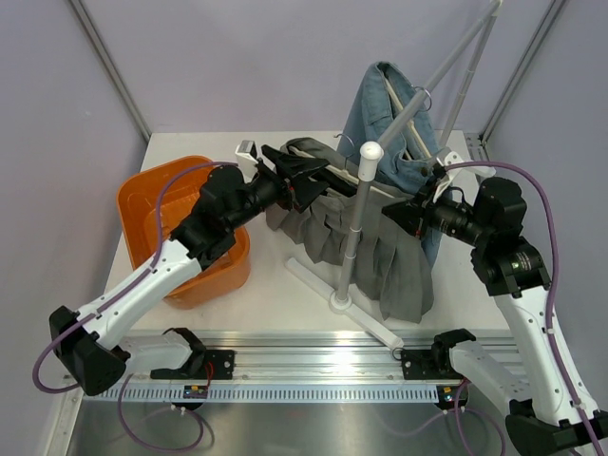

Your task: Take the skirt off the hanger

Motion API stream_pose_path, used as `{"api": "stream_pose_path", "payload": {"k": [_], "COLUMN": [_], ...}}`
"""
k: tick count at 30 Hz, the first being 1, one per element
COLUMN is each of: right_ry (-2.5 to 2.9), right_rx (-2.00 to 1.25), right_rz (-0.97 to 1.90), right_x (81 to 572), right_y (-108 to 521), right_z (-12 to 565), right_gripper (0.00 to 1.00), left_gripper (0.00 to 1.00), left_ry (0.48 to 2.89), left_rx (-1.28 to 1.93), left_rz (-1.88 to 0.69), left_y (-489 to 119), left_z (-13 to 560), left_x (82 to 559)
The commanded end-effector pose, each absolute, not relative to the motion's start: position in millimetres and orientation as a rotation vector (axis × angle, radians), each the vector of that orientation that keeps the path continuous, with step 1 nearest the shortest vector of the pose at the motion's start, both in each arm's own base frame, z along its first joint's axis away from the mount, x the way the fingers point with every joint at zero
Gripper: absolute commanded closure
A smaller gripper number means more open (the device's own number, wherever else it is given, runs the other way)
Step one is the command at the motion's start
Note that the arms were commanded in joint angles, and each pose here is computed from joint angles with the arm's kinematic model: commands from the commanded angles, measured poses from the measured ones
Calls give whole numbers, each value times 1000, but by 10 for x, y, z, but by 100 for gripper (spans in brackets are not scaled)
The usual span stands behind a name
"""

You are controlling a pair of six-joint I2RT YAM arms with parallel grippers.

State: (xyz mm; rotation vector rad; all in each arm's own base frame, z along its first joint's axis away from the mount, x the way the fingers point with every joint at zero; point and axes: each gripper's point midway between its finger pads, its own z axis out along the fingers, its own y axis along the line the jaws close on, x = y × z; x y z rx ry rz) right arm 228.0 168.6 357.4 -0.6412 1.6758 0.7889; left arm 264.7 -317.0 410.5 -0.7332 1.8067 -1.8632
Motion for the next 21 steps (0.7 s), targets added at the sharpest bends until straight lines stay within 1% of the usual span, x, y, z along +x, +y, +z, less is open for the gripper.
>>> {"api": "stream_pose_path", "payload": {"k": [1, 9, 16, 18, 21], "right_ry": [1503, 1460, 1467, 1473, 1478], "right_rx": [-709, -737, -759, -765, -773], "right_rz": [745, 763, 765, 764, 761], "right_x": [2248, 2125, 2071, 2060, 2034], "right_y": [1723, 1743, 1747, 1745, 1737], "right_z": [3978, 3993, 3948, 3932, 3909], "right_gripper": [100, 100, 100, 100, 100], "left_gripper": [37, 41, 47, 53, 57], "left_ry": [1726, 1744, 1736, 1736, 1736], "left_rx": [-768, -813, -867, -878, -885], "left_rz": [-1796, -1737, -1669, -1665, -1682], "left_y": [-3136, -3159, -3206, -3236, -3293], "left_z": [4257, 4103, 4050, 4031, 4032], "left_x": [2783, 2827, 2896, 2910, 2920]}}
